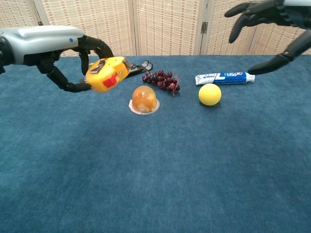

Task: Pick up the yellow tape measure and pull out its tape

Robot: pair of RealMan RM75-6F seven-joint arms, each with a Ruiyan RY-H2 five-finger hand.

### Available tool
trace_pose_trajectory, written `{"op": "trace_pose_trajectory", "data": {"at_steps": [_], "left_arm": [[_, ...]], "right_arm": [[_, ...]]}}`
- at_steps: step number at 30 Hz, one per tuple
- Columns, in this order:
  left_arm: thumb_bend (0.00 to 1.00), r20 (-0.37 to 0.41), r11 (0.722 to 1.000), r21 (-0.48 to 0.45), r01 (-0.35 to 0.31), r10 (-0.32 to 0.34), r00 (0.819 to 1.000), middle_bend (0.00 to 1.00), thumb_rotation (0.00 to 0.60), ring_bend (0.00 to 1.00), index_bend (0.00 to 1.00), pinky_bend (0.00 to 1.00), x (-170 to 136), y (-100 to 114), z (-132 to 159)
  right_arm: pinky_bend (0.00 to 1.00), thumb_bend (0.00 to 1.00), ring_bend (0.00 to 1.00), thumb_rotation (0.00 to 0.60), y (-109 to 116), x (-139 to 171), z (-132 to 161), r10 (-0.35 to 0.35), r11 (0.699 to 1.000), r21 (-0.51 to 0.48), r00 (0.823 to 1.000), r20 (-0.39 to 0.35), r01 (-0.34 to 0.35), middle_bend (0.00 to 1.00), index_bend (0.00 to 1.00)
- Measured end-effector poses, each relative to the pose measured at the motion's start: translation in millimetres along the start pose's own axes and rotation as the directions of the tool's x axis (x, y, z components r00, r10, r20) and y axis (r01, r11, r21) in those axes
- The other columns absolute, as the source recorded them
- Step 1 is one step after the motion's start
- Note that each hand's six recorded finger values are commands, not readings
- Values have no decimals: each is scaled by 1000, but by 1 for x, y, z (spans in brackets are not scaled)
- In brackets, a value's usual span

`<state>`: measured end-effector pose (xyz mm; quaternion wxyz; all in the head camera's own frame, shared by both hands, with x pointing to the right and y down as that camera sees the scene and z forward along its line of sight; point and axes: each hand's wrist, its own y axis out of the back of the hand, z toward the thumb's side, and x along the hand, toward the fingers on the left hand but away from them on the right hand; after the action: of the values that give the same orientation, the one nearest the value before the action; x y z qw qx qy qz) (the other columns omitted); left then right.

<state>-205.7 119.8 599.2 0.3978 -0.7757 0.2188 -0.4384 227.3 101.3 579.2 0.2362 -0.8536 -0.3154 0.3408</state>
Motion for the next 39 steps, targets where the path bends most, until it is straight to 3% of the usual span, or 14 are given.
{"op": "trace_pose_trajectory", "data": {"at_steps": [6,13,24,39], "left_arm": [[432,16,1000,-10,-14,14,1000,508,600,449,531,177,5,10,19],[432,8,999,-35,-15,16,1000,508,600,449,531,164,7,15,30],[432,10,999,-39,-1,2,1000,508,600,449,531,138,10,15,44],[432,6,999,-36,12,-12,1000,508,600,449,531,137,15,12,52]], "right_arm": [[0,78,118,600,-11,-36,22,20,992,-121,999,-27,-24,111,432],[0,78,122,600,-20,-61,38,57,980,-187,998,-34,-62,120,464],[0,77,121,600,-33,-93,56,120,978,-170,993,-15,-120,122,493],[0,78,122,600,-48,-111,57,157,975,-159,988,10,-154,124,508]]}}
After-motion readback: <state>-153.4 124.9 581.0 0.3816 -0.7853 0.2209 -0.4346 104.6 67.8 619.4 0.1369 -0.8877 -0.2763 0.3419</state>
